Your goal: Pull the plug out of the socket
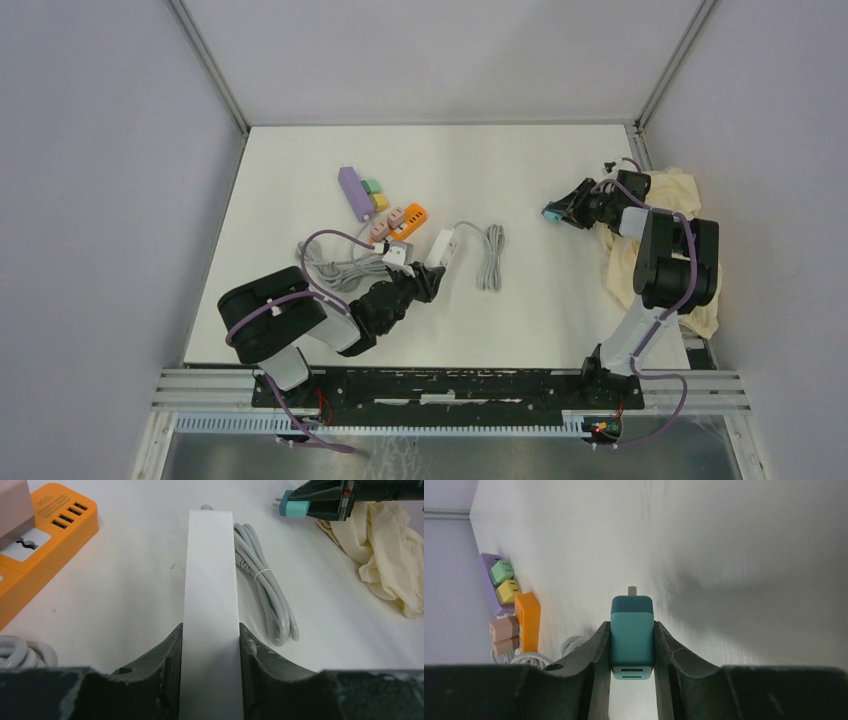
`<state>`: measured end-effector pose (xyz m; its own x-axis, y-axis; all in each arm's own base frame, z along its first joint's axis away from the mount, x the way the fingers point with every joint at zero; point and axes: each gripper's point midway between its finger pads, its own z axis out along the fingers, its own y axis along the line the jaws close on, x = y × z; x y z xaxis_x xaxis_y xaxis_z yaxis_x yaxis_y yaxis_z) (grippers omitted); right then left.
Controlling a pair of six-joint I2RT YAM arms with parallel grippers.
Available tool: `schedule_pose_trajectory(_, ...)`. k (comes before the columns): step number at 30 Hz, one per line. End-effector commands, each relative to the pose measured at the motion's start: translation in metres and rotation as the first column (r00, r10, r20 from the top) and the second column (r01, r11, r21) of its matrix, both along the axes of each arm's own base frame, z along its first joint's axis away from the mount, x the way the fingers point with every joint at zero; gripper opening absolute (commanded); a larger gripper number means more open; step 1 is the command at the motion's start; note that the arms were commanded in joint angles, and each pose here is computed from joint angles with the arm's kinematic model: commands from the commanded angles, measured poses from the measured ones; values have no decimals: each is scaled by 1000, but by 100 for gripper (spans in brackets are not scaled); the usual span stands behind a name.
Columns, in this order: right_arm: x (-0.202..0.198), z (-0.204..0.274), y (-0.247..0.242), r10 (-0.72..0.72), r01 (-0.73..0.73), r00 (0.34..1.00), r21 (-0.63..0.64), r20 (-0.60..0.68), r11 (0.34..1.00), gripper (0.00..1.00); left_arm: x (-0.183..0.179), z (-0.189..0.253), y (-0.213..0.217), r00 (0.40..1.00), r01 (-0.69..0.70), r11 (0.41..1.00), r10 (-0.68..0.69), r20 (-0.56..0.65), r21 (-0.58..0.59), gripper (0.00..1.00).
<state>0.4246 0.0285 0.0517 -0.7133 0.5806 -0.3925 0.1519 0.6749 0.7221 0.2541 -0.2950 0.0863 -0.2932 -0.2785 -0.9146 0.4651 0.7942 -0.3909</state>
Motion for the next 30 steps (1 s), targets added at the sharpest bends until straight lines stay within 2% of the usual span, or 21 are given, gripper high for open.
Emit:
schedule_pose_trajectory(1,31,-2,-27,-63,62,997,19,34,998,19,0,32,-7,996,34,997,-28,82,-71,3)
schedule_pose_trajectory(4,30,-12,-32,-60,59,998,40,9,997,30,1,32,-8,996,35,997,-29,80,-71,3)
schedule_pose_trajectory(8,28,-6,-37,-26,26,1000,20,8,999,53,1,31,-11,996,48,997,-43,78,-65,3)
schedule_pose_trajectory(14,25,26,-39,26,-23,997,-41,77,999,66,0,31,-12,996,58,996,-53,78,-64,3)
schedule_pose_trajectory(20,14,61,-38,85,-72,988,-109,125,991,68,-2,31,-14,994,79,995,-74,77,-65,3)
schedule_pose_trajectory(30,-10,139,-25,211,-143,926,-226,314,964,68,-6,33,-18,989,128,989,-122,89,-71,3)
